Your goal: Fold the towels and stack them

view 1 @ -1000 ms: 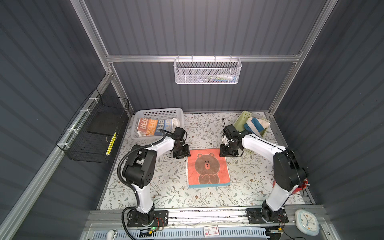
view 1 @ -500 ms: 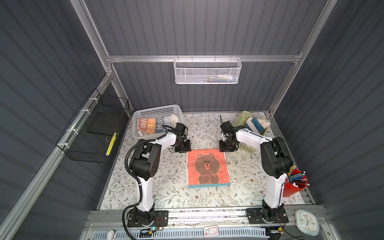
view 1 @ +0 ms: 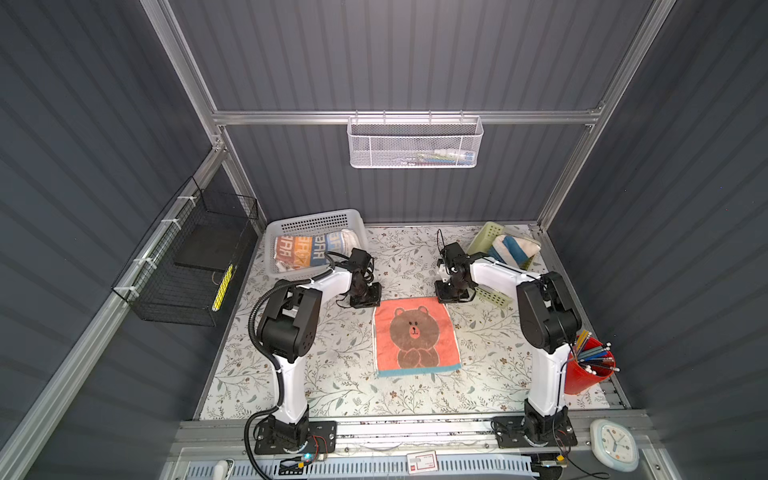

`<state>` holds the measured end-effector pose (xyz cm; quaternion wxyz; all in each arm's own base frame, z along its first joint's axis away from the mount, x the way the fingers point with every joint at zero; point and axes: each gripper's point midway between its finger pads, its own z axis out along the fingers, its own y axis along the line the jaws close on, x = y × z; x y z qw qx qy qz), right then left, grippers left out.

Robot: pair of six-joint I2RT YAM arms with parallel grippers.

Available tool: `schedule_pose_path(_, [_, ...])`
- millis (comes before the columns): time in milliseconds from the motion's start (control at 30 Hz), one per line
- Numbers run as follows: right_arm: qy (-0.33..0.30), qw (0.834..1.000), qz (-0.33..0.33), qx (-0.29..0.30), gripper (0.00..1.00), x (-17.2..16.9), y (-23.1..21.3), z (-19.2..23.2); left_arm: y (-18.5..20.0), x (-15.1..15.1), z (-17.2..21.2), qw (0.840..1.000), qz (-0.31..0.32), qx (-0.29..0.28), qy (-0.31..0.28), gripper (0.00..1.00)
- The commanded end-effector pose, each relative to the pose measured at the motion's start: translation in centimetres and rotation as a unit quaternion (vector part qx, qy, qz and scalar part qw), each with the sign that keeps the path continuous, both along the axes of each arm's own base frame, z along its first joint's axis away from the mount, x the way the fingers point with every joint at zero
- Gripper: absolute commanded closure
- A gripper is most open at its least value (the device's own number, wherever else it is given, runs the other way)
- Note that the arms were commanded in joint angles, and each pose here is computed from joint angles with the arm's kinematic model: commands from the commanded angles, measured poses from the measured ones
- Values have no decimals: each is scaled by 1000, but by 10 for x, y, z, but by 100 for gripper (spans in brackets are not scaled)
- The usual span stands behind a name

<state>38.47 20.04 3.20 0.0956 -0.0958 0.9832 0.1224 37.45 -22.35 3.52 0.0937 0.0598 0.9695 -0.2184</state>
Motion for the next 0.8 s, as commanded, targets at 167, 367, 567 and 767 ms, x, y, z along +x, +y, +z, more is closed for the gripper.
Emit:
schedule_pose_path(167, [-84, 996, 17, 32, 96, -1, -1, 57, -6, 8, 55, 995, -36, -29, -87, 100])
schedule_pose_path(367, [-78, 996, 34, 40, 97, -19, -3, 52, -8, -8, 55, 994, -62, -44, -78, 100])
schedule_pose_path(567, [-65, 996, 23, 58, 95, -61, -15, 31, -5, -37, 53, 991, -70, -74, -82, 100])
schedule_pose_path(767, [-15, 998, -5, 68, 91, -117, -30, 5, 7, -78, 49, 990, -64, -92, -81, 100])
